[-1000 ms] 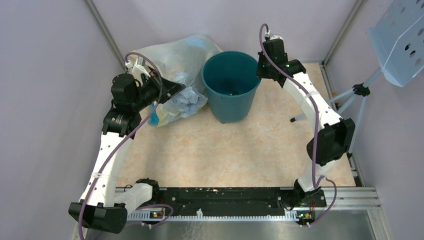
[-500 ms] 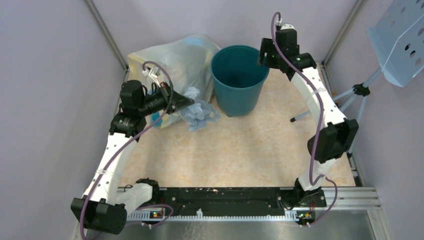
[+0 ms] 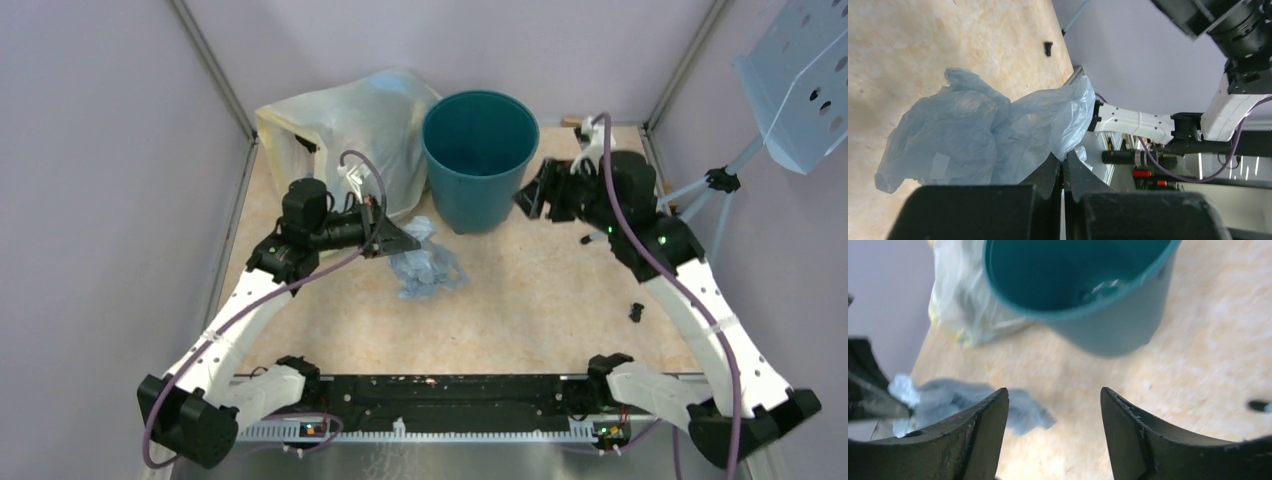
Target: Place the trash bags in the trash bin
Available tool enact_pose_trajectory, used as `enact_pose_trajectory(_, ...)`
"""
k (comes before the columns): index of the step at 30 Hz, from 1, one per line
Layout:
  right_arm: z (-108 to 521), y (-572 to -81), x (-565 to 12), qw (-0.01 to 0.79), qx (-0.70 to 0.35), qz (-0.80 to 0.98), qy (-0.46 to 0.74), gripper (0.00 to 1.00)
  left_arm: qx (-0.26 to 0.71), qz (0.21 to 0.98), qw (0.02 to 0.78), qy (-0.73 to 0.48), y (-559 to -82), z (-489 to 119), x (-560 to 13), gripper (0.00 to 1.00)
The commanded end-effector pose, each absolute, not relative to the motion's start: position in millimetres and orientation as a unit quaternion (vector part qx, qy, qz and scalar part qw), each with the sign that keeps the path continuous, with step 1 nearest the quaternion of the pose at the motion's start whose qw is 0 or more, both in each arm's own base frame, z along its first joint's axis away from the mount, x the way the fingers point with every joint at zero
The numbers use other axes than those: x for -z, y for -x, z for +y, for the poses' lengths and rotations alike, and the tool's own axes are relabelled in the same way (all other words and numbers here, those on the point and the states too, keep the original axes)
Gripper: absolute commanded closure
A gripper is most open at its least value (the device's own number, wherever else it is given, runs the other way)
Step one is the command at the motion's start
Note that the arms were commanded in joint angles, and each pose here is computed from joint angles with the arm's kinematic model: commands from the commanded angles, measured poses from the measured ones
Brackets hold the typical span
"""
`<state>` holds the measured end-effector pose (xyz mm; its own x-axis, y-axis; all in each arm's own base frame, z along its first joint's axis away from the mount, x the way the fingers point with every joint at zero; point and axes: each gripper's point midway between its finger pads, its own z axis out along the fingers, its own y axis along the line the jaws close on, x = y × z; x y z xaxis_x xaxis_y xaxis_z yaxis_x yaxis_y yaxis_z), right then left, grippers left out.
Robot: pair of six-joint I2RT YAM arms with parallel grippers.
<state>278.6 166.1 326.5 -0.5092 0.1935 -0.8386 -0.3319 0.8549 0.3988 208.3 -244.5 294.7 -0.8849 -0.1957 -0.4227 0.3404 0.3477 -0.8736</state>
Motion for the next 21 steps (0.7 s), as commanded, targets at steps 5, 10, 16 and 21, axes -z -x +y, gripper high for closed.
enact_pose_trajectory(5, 190.5, -194.8, -254.3, 0.415, -0.400, 0.816, 0.051, 0.36, 0.594, 0.767, 0.219, -0.105, -191.5, -305.5, -313.1, 1.00)
enact_pose_trajectory(10, 195.9, -171.3, -255.8, 0.440, -0.426, 0.778, 0.143, 0.28, 0.652, 0.721, 0.193, -0.134, -180.6, -324.9, -359.1, 1.00)
enact_pose_trajectory(16, 194.9, -178.2, -236.2, 0.419, -0.396, 0.802, 0.158, 0.27, 0.686, 0.676, 0.196, -0.185, -170.5, -332.0, -408.6, 1.00)
enact_pose_trajectory(21, 200.6, -187.9, -238.6, 0.410, -0.389, 0.807, 0.169, 0.61, 0.686, 0.670, 0.176, -0.221, -166.2, -335.6, -429.5, 1.00)
